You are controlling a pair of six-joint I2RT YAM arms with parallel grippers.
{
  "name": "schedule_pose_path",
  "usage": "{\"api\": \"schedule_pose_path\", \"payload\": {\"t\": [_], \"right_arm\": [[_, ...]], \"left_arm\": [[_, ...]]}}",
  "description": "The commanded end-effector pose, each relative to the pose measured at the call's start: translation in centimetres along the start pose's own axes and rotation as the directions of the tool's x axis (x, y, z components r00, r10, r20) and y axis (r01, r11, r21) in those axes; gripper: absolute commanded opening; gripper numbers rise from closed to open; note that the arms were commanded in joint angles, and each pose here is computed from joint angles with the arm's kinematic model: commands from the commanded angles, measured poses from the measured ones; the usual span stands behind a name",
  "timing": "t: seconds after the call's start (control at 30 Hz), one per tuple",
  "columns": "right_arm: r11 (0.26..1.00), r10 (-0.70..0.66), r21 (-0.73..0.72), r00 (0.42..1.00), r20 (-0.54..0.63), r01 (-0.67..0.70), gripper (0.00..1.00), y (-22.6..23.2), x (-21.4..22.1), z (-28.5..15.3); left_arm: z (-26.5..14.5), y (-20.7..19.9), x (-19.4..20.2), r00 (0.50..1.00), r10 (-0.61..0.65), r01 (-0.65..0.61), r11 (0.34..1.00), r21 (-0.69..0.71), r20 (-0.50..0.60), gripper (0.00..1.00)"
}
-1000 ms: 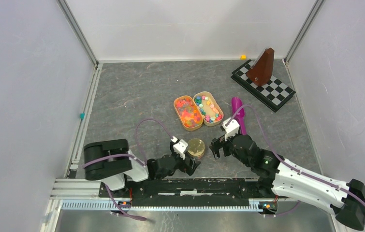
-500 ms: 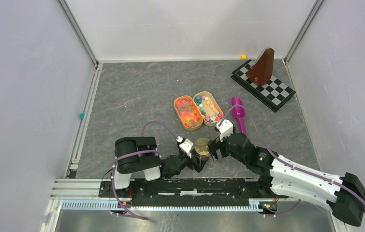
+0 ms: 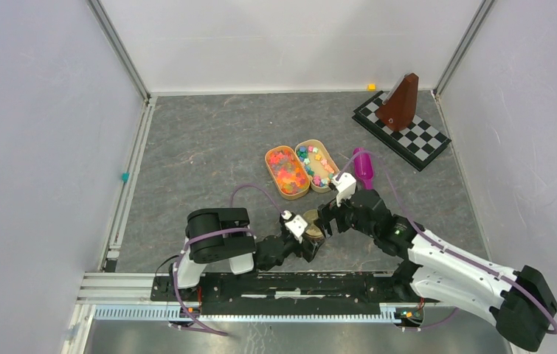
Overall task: Pack the candies
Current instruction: Move the packing bottle to the center of the board.
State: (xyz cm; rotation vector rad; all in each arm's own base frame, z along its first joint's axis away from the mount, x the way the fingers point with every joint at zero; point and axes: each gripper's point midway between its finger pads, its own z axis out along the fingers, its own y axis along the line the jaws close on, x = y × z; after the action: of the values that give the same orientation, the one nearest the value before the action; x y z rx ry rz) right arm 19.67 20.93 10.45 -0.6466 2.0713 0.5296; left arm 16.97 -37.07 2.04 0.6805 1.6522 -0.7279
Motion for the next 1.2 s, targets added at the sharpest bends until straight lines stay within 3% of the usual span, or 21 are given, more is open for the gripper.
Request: {"api": "schedule_pose_path", "payload": {"t": [0.0,0.3,0.47,0.83,1.17], "right_arm": [[0.996,0.011,-0.085,0.998,0.067,-0.005,0.94,1.4,-2.9,0.0],[0.993,0.034,-0.117,0.998,0.056,-0.027,0.68,0.9,-2.8,1.5],[0.992,0.041,-0.125,0.997,0.058,-0.033,0.55,0.4,-3.1,2.3],[0.988,0.050,-0.148,0.999,0.001,-0.049,0.39,0.1,-0.7,2.9],[0.981,0.062,-0.178,0.995,-0.083,-0.076,0.31,0.4,4.0,2.1]], "left_arm": [[-0.9,0.8,5.0,0.975,0.146,-0.146,0.989,0.011,-0.168,1.00],[-0.3,0.1,5.5,0.973,0.142,-0.138,0.990,0.033,-0.184,1.00],[-0.5,-0.2,5.9,0.969,0.143,-0.134,0.989,0.054,-0.200,0.93],[-0.7,-0.4,6.6,0.965,0.128,-0.116,0.991,0.065,-0.228,0.80],[-0.5,-0.4,7.2,0.958,0.130,-0.119,0.991,0.059,-0.254,0.71]]}}
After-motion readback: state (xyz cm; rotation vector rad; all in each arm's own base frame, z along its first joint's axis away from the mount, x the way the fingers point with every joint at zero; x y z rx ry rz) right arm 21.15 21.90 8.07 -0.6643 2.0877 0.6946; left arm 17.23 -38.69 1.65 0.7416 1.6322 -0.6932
